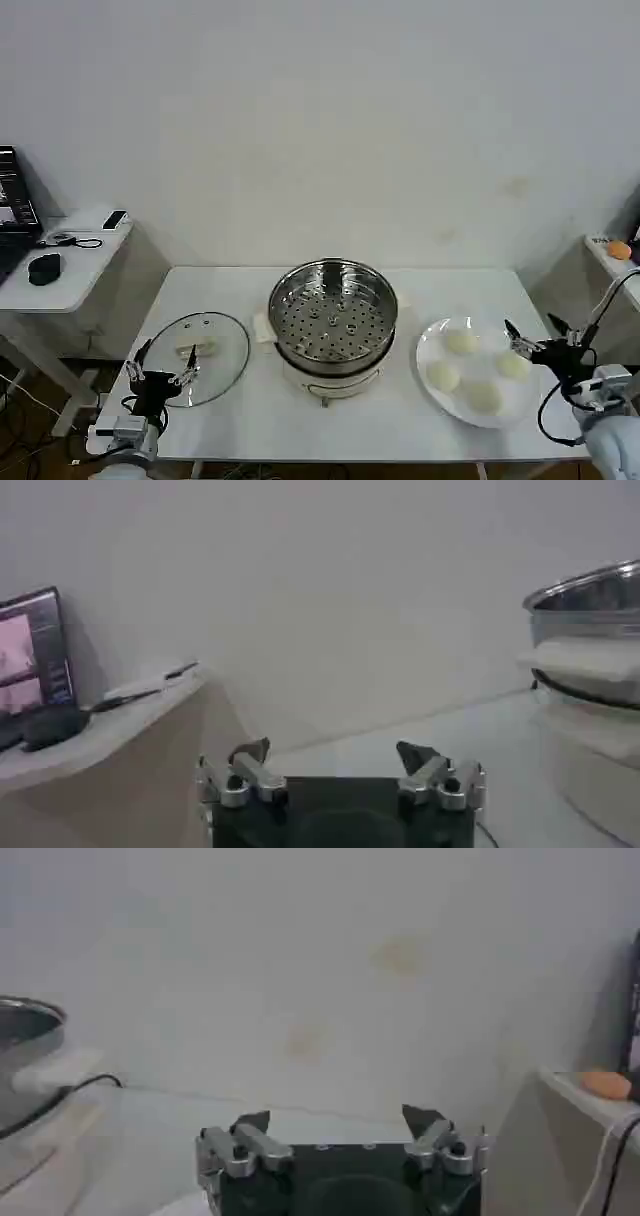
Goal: Take steamed baozi put them in steamer then cover it.
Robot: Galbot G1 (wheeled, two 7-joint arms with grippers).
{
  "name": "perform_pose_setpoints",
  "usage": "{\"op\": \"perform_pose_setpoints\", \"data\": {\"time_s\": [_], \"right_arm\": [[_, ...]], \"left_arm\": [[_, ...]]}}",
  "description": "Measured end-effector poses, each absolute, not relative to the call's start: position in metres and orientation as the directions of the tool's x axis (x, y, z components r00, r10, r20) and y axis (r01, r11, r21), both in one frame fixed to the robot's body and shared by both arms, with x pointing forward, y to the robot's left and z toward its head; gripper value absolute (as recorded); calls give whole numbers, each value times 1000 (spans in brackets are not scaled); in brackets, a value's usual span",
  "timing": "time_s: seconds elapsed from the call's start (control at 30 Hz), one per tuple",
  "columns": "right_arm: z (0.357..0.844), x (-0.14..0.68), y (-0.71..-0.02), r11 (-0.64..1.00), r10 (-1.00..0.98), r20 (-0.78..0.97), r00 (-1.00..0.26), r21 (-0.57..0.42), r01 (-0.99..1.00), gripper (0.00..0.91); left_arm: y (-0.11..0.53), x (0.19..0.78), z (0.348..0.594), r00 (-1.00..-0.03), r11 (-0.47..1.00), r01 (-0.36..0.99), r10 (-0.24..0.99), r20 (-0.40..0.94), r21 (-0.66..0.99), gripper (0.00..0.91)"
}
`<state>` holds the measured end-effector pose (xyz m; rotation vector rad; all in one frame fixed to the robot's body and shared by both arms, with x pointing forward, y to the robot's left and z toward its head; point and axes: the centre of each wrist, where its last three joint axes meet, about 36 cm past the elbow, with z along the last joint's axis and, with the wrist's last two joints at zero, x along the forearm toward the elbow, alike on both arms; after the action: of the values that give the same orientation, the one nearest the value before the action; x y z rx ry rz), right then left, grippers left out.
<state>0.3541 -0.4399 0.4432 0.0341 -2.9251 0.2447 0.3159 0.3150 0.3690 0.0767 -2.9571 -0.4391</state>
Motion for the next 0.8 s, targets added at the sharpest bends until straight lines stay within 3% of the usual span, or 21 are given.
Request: {"op": "perform_pose_setpoints", "data": {"time_s": [0.53, 0.8], "right_arm": [[504, 458, -493, 785, -138, 353, -925, -531, -320, 907], [543, 519, -501, 597, -199, 542, -817, -594, -539, 907]], "left_arm": [[307, 305, 379, -989, 930, -12, -64, 131, 367, 907], [306, 302, 382, -990, 921, 1, -54, 132, 390, 907]]}}
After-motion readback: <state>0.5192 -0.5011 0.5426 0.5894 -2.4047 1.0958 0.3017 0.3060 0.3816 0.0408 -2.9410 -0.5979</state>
